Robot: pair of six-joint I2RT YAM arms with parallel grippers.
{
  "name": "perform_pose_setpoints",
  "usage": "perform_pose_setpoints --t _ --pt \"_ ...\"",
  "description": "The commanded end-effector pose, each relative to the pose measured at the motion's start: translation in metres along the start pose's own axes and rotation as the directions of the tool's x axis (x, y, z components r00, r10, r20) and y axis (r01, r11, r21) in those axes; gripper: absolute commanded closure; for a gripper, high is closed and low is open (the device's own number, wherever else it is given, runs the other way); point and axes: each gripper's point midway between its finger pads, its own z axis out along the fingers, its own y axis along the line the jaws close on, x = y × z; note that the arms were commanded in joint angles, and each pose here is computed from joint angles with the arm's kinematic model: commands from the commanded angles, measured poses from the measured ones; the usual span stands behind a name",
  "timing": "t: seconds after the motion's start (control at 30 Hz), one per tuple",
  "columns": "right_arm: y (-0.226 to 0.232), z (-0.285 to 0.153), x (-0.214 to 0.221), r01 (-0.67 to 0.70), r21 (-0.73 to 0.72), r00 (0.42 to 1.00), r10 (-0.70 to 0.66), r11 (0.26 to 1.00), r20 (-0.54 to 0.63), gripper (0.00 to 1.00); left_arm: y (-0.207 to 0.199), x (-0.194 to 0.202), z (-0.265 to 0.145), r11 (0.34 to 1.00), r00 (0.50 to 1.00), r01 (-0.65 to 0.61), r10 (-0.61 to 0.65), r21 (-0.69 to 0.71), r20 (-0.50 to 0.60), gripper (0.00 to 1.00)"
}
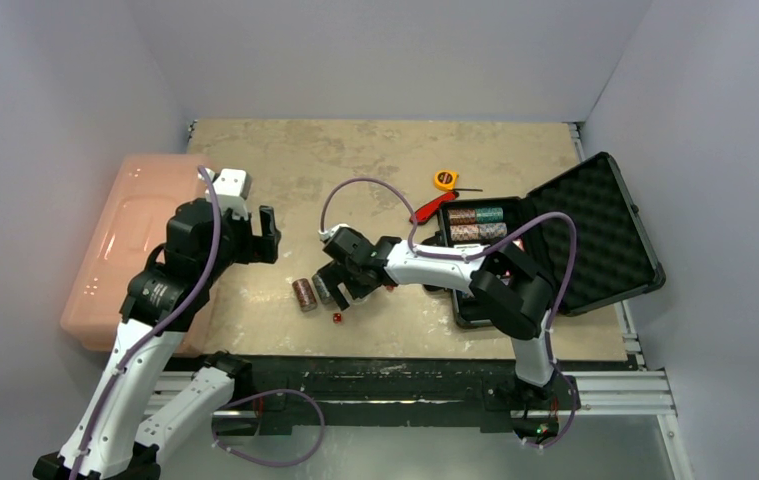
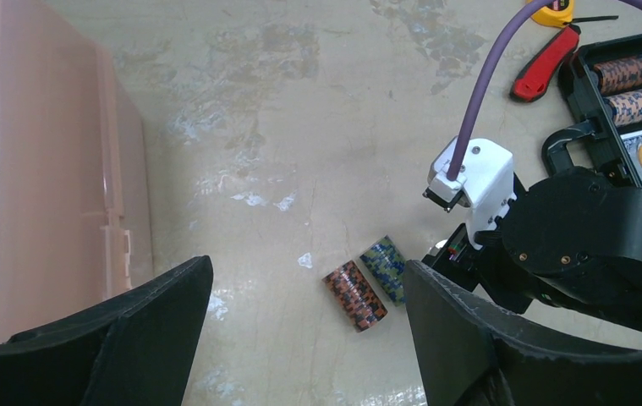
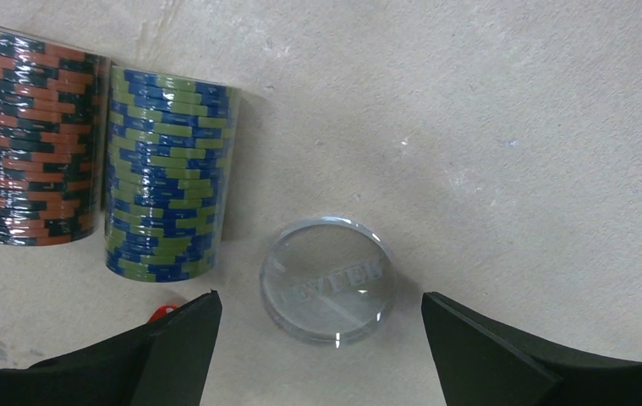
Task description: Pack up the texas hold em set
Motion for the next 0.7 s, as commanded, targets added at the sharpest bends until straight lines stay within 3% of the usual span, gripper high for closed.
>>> perform_pose_setpoints --t 0.0,0.67 --pt "0.002 -0.006 -0.019 0.0 0.025 0.999 -0.002 1.0 0.047 0.09 -0.004 -0.008 0.001 1.0 1.0 -0.006 0.006 0.022 0.03 0.18" --pt "0.001 0.012 -0.005 0.03 0.051 0.999 -0.031 0.998 0.01 0.23 -0.003 -0.007 0.002 1.0 1.0 -0.008 0.008 0.015 0.025 0.2"
